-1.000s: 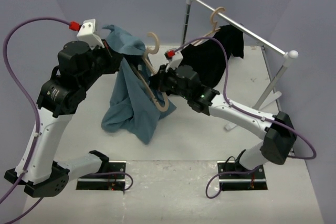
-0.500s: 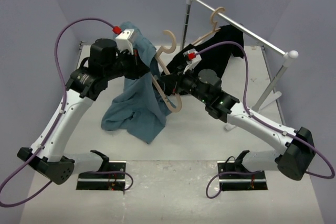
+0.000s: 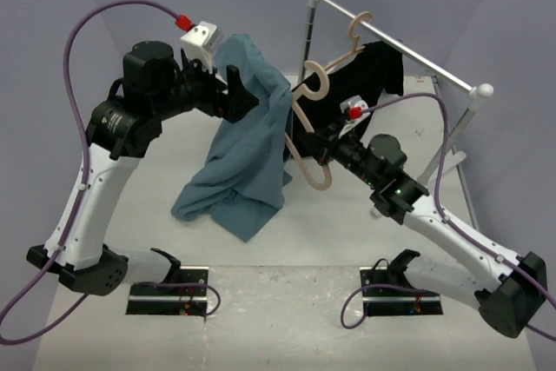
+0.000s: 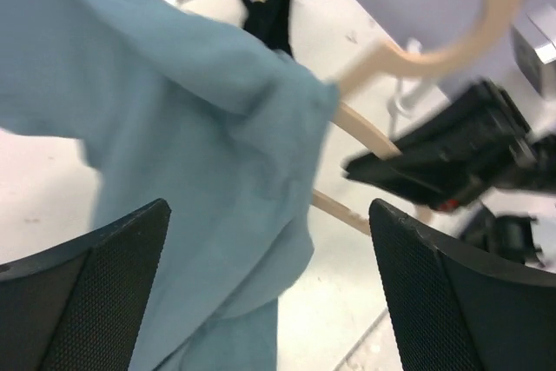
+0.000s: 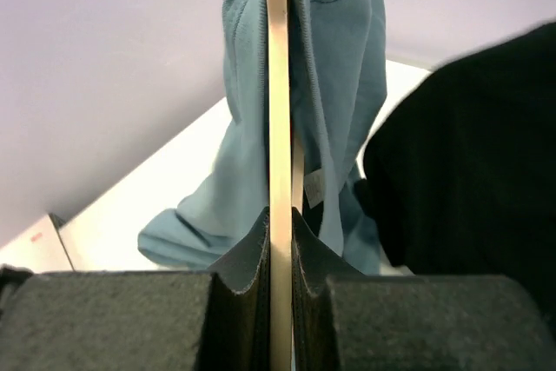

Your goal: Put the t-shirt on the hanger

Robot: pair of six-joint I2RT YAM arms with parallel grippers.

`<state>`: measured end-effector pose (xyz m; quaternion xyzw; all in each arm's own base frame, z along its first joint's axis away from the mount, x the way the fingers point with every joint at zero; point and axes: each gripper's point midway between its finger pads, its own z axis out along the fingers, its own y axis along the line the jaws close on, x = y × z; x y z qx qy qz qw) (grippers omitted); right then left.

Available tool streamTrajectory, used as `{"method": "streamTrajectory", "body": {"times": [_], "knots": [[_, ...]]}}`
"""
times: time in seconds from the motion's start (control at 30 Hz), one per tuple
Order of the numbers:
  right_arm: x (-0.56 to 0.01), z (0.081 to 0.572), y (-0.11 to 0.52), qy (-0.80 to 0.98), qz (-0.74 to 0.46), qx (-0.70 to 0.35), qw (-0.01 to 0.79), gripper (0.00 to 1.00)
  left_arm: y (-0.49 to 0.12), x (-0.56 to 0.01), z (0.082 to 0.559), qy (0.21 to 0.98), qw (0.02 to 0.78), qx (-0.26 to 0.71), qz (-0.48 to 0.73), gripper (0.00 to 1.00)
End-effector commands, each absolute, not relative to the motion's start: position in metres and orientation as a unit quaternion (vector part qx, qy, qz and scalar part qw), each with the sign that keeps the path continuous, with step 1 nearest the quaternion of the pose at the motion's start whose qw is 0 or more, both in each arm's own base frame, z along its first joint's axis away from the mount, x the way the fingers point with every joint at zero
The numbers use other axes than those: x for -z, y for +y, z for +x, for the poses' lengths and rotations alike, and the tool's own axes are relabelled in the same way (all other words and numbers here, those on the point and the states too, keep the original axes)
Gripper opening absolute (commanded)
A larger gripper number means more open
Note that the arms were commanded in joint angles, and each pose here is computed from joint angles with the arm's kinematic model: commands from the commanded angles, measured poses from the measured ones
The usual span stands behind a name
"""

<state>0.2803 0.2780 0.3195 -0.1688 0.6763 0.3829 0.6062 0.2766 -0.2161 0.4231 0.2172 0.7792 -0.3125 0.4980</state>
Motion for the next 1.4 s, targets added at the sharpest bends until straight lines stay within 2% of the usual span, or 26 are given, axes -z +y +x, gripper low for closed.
{"method": "streamTrajectory", "body": {"times": [0.0, 0.1, 0.2, 0.23, 0.3, 0.43, 0.53, 0.67, 0.8, 0.87, 0.93, 1.0, 1.13, 1.17, 1.23, 1.27, 1.3, 1.37], "knots": [[-0.350, 0.255, 0.247, 0.591, -0.216, -0.382, 0.677, 0.00, -0.181, -0.470, 0.298, 0.773, 0.571, 0.223, 0.161, 1.00], [-0.325, 0.243, 0.231, 0.579, -0.274, -0.356, 0.680, 0.00, -0.182, -0.497, 0.309, 0.743, 0.608, 0.203, 0.194, 1.00], [-0.309, 0.228, 0.225, 0.558, -0.374, -0.328, 0.664, 0.00, -0.203, -0.503, 0.307, 0.696, 0.620, 0.211, 0.296, 0.97], [-0.306, 0.227, 0.224, 0.569, -0.383, -0.328, 0.650, 0.00, -0.214, -0.505, 0.299, 0.674, 0.618, 0.233, 0.332, 0.96], [-0.291, 0.222, 0.217, 0.586, -0.430, -0.329, 0.602, 0.00, -0.234, -0.506, 0.276, 0.583, 0.626, 0.244, 0.457, 0.98], [-0.287, 0.212, 0.218, 0.578, -0.472, -0.374, 0.552, 0.00, -0.235, -0.472, 0.253, 0.482, 0.636, 0.200, 0.569, 1.00], [-0.277, 0.206, 0.216, 0.578, -0.504, -0.382, 0.516, 0.00, -0.240, -0.455, 0.242, 0.446, 0.629, 0.208, 0.601, 1.00], [-0.291, 0.202, 0.216, 0.560, -0.533, -0.383, 0.505, 0.00, -0.254, -0.435, 0.227, 0.447, 0.570, 0.282, 0.629, 0.98], [-0.298, 0.200, 0.217, 0.557, -0.546, -0.384, 0.495, 0.00, -0.261, -0.410, 0.230, 0.487, 0.519, 0.322, 0.624, 0.93], [-0.304, 0.203, 0.217, 0.555, -0.548, -0.382, 0.496, 0.00, -0.264, -0.402, 0.223, 0.491, 0.498, 0.342, 0.627, 0.87], [-0.306, 0.205, 0.217, 0.557, -0.550, -0.377, 0.495, 0.00, -0.267, -0.391, 0.217, 0.498, 0.474, 0.361, 0.630, 0.73], [-0.309, 0.205, 0.217, 0.555, -0.552, -0.380, 0.492, 0.00, -0.272, -0.374, 0.218, 0.519, 0.444, 0.372, 0.628, 0.68], [-0.314, 0.206, 0.218, 0.555, -0.555, -0.380, 0.490, 0.00, -0.280, -0.357, 0.221, 0.534, 0.412, 0.385, 0.630, 0.70], [-0.313, 0.207, 0.218, 0.558, -0.555, -0.379, 0.487, 0.00, -0.282, -0.354, 0.221, 0.537, 0.404, 0.389, 0.631, 0.66], [-0.317, 0.207, 0.218, 0.553, -0.559, -0.377, 0.489, 0.00, -0.283, -0.348, 0.227, 0.551, 0.398, 0.382, 0.626, 0.32], [-0.318, 0.206, 0.218, 0.551, -0.561, -0.377, 0.490, 0.00, -0.284, -0.344, 0.234, 0.563, 0.397, 0.373, 0.621, 0.25], [-0.320, 0.205, 0.218, 0.549, -0.561, -0.376, 0.492, 0.00, -0.285, -0.340, 0.237, 0.572, 0.393, 0.369, 0.618, 0.28], [-0.325, 0.204, 0.218, 0.543, -0.563, -0.375, 0.498, 0.00, -0.286, -0.334, 0.240, 0.580, 0.386, 0.368, 0.616, 0.50]]}}
